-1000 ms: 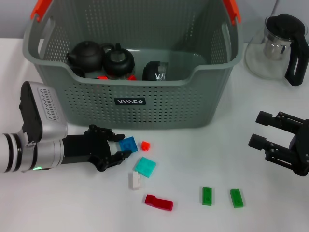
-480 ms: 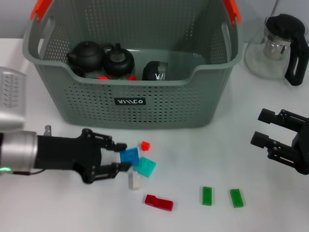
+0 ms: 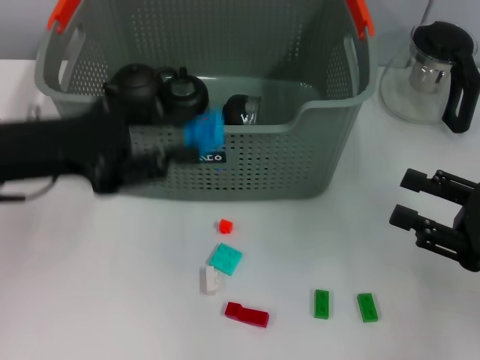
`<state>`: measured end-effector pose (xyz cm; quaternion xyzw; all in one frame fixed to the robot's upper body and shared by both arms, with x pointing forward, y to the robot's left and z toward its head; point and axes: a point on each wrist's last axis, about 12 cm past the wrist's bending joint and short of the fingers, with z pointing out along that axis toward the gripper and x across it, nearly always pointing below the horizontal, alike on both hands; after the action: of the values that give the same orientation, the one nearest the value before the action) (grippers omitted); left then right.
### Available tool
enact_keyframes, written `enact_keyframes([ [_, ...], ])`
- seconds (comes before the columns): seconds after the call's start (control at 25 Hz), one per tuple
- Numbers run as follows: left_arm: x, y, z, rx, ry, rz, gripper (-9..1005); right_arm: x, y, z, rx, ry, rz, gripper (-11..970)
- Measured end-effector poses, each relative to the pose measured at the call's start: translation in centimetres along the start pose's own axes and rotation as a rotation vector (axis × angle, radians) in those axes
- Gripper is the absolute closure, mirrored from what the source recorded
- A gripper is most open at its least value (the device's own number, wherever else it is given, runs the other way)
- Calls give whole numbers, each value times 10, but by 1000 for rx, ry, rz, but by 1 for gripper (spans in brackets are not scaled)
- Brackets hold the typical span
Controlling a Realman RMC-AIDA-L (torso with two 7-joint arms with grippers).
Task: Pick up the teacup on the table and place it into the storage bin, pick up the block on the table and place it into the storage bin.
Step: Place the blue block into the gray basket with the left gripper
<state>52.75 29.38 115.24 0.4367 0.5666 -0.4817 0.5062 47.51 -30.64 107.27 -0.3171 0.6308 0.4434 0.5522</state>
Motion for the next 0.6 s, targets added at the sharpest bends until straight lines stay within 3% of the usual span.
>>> enact_keyframes([
  [0.16,-18,9,2,-81,-195,66,523,0,0,0,0,-1,1,290],
  [0.28,-30,26,10,-156,-215,69,509,0,0,0,1,-1,0,291],
  [0.4,-40,52,21,-255,-121,4,496,-1,-1,2,1,-7,-3,291],
  [0.52,-54,79,36,-347,108,-38,483,-2,-1,3,-2,-9,-5,290],
  [0.6,-62,85,43,-378,207,-40,474,-2,-1,4,-3,-9,-5,290],
])
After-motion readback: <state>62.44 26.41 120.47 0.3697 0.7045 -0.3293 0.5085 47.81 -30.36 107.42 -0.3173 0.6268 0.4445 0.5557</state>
